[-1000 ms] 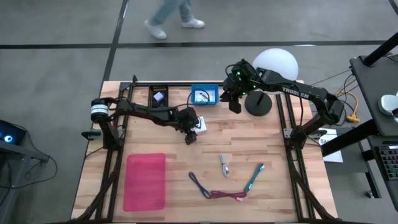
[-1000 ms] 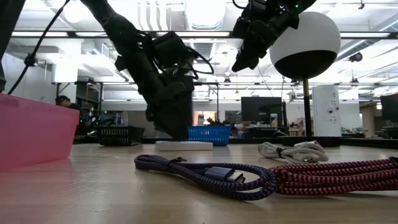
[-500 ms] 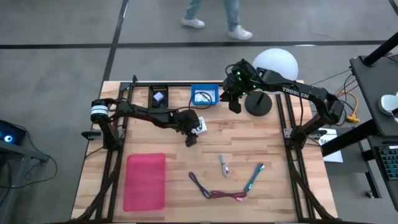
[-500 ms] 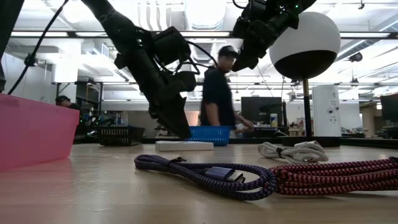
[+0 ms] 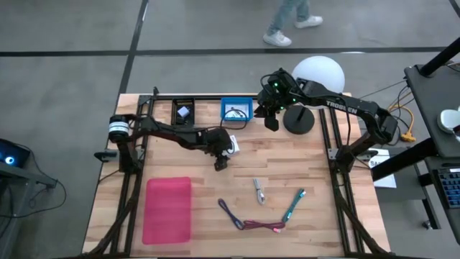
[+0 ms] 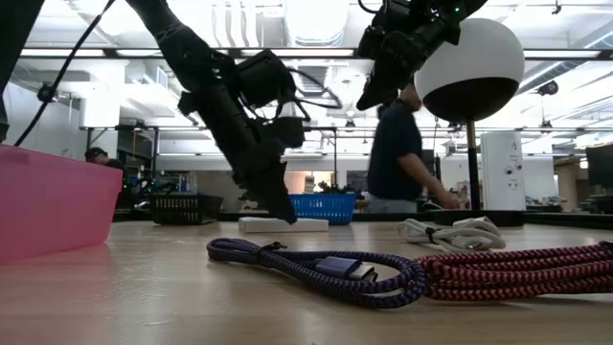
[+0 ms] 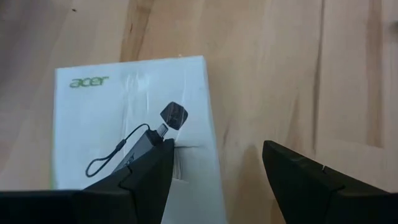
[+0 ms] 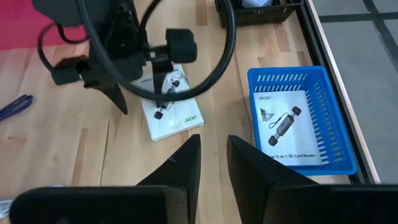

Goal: Pick and place items into bin
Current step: Put the white USB box into the blue bin

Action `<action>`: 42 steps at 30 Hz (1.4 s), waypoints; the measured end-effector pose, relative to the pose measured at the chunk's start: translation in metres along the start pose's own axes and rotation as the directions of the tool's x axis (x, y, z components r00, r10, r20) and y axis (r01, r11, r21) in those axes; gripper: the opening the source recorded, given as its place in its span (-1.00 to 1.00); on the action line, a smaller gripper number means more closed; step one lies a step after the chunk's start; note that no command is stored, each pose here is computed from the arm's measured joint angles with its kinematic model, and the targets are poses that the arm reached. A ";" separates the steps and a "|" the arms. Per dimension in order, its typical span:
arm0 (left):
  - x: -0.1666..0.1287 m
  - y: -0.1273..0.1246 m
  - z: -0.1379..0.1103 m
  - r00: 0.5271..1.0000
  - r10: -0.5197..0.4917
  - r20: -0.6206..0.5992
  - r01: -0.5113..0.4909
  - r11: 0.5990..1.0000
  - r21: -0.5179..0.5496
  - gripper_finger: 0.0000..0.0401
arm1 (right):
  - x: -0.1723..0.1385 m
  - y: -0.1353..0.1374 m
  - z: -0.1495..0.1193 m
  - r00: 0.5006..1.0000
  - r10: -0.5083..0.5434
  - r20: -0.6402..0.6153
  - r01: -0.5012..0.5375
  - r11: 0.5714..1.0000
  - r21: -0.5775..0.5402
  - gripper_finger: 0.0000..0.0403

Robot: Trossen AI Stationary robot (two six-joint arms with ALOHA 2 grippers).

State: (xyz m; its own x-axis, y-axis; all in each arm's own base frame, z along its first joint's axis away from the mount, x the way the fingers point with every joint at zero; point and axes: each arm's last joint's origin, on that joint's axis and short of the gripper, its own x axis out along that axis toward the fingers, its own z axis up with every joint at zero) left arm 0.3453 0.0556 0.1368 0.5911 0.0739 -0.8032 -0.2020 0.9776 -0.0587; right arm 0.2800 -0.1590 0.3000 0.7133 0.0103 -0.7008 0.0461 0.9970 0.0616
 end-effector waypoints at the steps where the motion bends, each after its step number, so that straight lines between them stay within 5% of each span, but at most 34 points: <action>1: 0.002 0.000 0.000 1.000 -0.002 0.008 0.002 1.000 -0.003 0.15 | 0.000 0.000 0.000 1.000 0.000 0.000 0.000 1.000 0.000 -0.66; 9: 0.014 0.000 -0.006 1.000 -0.020 -0.023 0.019 0.998 -0.054 0.06 | 0.000 0.000 0.000 1.000 0.000 0.000 0.000 1.000 0.000 -0.66; 26: 0.017 0.000 -0.012 0.998 -0.030 -0.056 0.026 0.998 -0.060 -0.79 | 0.000 0.000 0.000 1.000 0.000 0.000 0.000 1.000 -0.009 -0.66; 42: 0.000 -0.001 0.002 1.000 -0.026 0.009 0.027 0.998 -0.055 -0.87 | 0.000 0.000 0.000 1.000 0.001 -0.001 -0.001 1.000 -0.012 -0.66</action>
State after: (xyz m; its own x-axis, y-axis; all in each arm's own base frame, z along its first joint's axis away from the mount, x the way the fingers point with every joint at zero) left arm 0.3472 0.0550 0.1386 0.6030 0.0499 -0.7962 -0.2287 0.9670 -0.1126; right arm 0.2802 -0.1589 0.2998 0.7128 0.0109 -0.7013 0.0375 0.9979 0.0536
